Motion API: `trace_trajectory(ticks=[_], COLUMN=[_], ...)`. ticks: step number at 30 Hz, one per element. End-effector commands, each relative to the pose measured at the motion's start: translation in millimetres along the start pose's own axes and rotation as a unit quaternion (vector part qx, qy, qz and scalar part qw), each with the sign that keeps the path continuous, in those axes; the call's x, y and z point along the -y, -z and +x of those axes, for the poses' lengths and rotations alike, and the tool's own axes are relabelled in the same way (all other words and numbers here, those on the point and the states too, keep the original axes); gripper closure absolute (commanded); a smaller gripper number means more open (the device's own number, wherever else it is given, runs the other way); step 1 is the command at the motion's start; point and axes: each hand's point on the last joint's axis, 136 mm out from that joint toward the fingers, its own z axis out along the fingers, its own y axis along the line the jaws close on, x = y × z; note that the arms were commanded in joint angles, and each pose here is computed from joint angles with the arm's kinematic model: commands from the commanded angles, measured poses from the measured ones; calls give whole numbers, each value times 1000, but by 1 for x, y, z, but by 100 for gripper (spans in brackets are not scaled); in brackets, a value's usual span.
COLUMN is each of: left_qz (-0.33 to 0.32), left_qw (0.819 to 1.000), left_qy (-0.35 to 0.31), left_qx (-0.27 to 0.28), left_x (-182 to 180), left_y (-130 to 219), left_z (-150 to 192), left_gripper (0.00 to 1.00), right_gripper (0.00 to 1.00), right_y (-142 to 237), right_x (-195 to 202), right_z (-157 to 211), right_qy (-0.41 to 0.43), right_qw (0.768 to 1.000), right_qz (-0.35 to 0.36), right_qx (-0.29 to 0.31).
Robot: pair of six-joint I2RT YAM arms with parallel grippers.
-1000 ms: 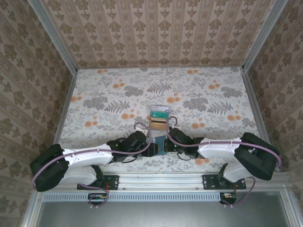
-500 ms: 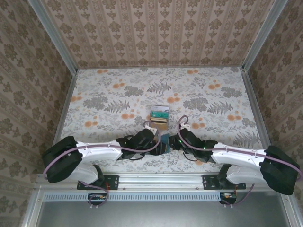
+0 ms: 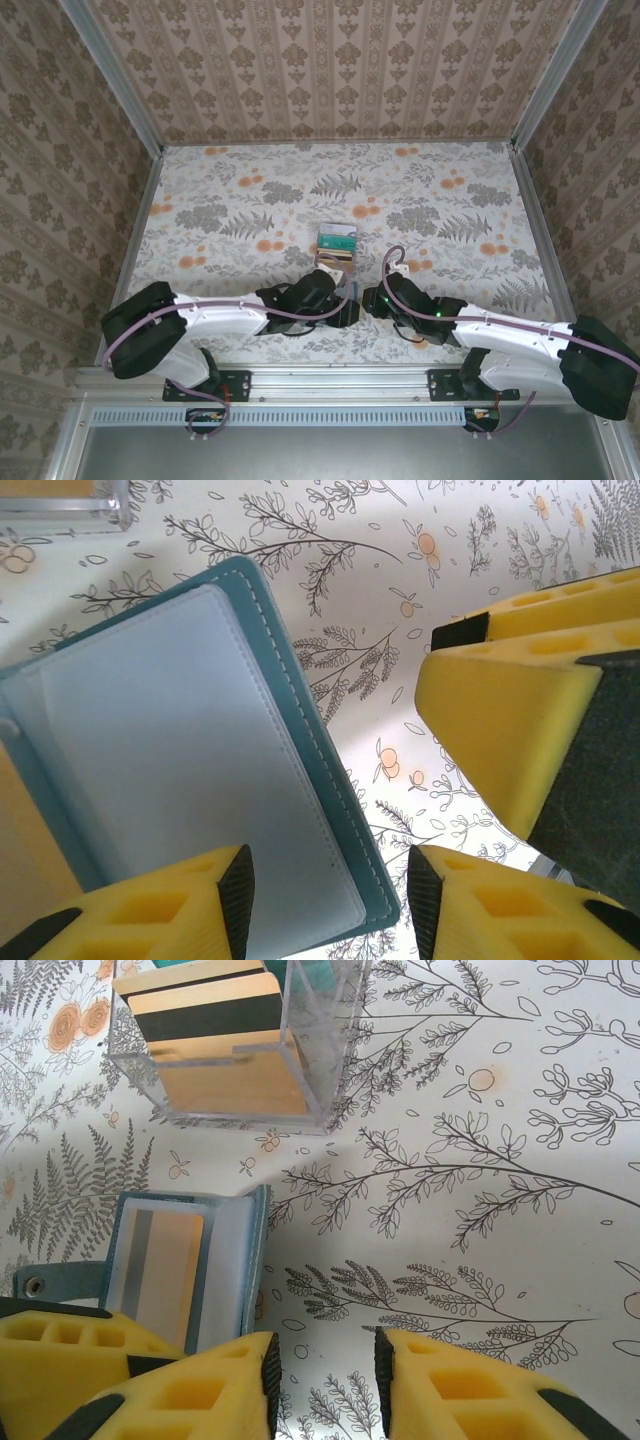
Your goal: Take the credit cards out of the card holder
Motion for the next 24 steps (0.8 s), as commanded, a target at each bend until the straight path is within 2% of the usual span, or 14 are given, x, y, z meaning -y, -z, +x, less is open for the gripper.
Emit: trace_trajectory(ticks=[1, 7, 12, 16, 24], left_qz=[-21, -50, -92, -108, -98], left_qw=[1000, 998, 994, 991, 992], left_qy=[0, 13, 40, 59, 63], left_qx=[18, 29, 40, 50, 54], left_x=[-13, -35, -67, -87, -90], left_y=[14, 28, 44, 54, 53], left_z=[-6, -6, -4, -2, 2], left_gripper=[53, 55, 68, 71, 77], right_gripper=[66, 66, 68, 71, 75], right_y=[3, 4, 7, 8, -19], right_x=[-2, -20, -40, -57, -87], right_z=[-1, -6, -10, -12, 11], right_qy=[13, 23, 36, 46, 62], right_qw=[1000, 999, 998, 996, 990], right_qz=[-8, -33, -57, -77, -93], right_qx=[0, -6, -17, -24, -88])
